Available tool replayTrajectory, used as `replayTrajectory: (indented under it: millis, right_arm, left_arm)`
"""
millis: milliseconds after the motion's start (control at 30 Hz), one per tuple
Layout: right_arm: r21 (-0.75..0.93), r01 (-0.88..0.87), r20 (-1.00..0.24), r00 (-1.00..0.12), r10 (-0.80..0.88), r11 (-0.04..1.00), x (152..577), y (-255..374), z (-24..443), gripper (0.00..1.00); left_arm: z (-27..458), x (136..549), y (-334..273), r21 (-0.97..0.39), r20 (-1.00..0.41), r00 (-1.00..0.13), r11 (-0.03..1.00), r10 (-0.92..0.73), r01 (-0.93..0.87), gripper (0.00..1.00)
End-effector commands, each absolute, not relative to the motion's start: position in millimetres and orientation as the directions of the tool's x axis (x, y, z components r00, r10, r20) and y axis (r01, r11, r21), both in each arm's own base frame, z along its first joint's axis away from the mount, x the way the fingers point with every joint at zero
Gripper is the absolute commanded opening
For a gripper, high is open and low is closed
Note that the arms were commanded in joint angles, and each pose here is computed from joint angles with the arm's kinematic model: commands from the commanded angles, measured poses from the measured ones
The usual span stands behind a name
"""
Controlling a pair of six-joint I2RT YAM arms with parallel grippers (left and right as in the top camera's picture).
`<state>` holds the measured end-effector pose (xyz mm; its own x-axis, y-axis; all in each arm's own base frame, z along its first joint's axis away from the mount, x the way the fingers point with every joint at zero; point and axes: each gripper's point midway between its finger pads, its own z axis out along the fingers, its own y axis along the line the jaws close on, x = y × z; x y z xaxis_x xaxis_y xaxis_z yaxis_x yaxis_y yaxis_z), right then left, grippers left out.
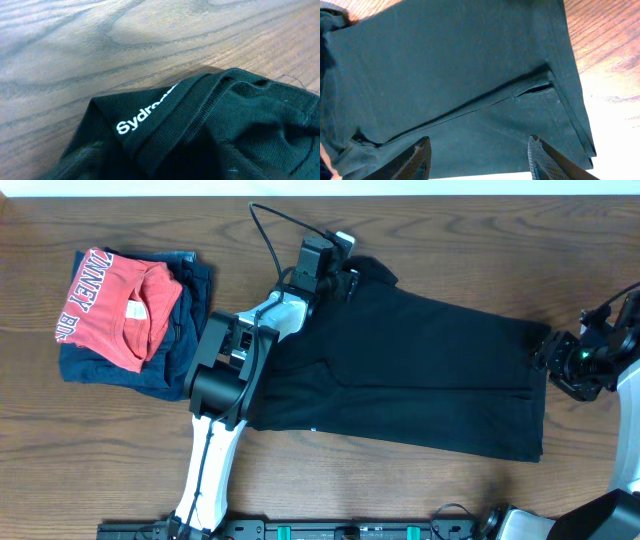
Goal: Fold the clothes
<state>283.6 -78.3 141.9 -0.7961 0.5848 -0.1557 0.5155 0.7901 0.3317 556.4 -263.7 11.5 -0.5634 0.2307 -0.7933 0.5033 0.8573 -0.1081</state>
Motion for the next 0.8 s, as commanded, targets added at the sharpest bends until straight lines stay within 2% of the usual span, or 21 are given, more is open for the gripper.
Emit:
replayTrajectory:
  millis: [0, 67, 133, 367, 533, 767]
  right_arm:
    - [0.316, 0.506, -0.169, -0.803, 0.572, 0.803, 285.0, -79.4, 144.5, 0.6]
    - [0.316, 0.506, -0.168, -0.803, 0.572, 0.802, 284.8, -79.3, 144.4, 0.6]
    - [0.315, 0.507, -0.165, -0.803, 0.572, 0.802, 284.1, -79.0, 144.3, 0.6]
    - [0.296, 0.513, -0.169, -0.802, 0.573, 0.806, 283.1, -82.3, 143.4, 0.6]
    - [0.266, 0.515, -0.216, -0.792, 0.571, 0.815, 289.7, -92.6, 143.8, 0.61]
    - [0.281, 0.477, -0.361, -0.751, 0.552, 0.833, 321.5, -107.6, 156.0, 0.63]
  left_arm:
    - [3.6, 557.8, -262.8, -0.105, -0.791, -0.563, 0.854, 0.239, 0.51, 0.5]
    - [6.7, 559.9, -263.6, -0.105, -0.8, -0.553, 0.854, 0.231, 0.509, 0.34]
    - [10.3, 561.5, -264.3, -0.122, -0.805, -0.555, 0.859, 0.208, 0.498, 0.24]
    - [46.8, 565.4, -266.0, -0.134, -0.834, -0.525, 0.86, 0.17, 0.492, 0.08]
    - [87.5, 558.8, -263.2, -0.135, -0.839, -0.519, 0.86, 0.166, 0.492, 0.06]
    - [121.8, 535.1, -252.8, -0.118, -0.802, -0.557, 0.859, 0.213, 0.499, 0.06]
